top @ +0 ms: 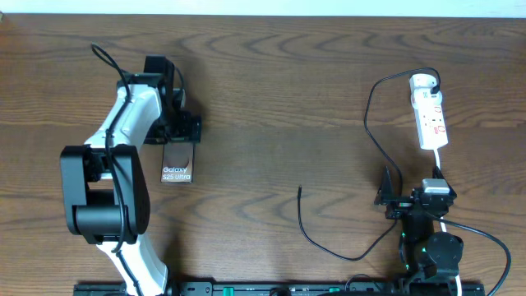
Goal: Plug charger to phone and switch on socket
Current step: 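Lower the left gripper over the phone and align with its long edges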
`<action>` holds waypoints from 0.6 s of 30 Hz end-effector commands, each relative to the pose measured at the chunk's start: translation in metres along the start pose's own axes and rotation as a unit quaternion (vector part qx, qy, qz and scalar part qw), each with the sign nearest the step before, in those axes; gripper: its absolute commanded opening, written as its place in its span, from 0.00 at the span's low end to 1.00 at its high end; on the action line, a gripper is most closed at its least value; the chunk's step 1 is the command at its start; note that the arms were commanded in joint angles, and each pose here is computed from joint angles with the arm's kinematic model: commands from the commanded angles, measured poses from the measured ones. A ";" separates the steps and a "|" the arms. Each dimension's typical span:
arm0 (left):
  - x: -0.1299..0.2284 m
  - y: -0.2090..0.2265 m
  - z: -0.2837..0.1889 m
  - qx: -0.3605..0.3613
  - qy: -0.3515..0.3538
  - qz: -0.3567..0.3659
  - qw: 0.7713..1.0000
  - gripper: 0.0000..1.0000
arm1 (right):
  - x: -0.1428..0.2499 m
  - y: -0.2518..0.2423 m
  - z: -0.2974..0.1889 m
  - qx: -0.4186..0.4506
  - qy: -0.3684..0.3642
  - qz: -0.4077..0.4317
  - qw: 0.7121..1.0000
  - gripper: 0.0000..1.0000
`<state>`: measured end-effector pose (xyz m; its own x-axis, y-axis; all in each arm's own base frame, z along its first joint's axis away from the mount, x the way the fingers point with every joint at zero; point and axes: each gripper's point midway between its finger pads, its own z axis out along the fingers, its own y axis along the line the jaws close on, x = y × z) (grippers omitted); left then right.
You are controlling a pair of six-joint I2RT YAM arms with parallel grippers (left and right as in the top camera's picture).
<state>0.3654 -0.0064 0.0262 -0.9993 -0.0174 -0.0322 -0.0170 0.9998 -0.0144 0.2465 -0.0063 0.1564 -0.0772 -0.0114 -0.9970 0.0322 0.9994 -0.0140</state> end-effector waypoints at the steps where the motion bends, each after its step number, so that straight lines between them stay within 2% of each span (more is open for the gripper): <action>1: 0.009 0.004 0.011 -0.008 0.013 -0.001 1.000 0.98 | 0.000 -0.002 0.000 0.003 0.000 -0.006 1.000 0.99; 18: 0.020 0.000 0.021 0.005 0.028 -0.002 1.000 0.98 | 0.000 -0.002 0.000 0.003 0.000 -0.006 1.000 0.99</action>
<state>0.3566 -0.0072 0.0144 -0.9997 -0.0174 -0.0149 -0.0171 0.9997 -0.0189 0.2465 -0.0063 0.1564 -0.0772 -0.0114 -0.9970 0.0322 0.9994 -0.0140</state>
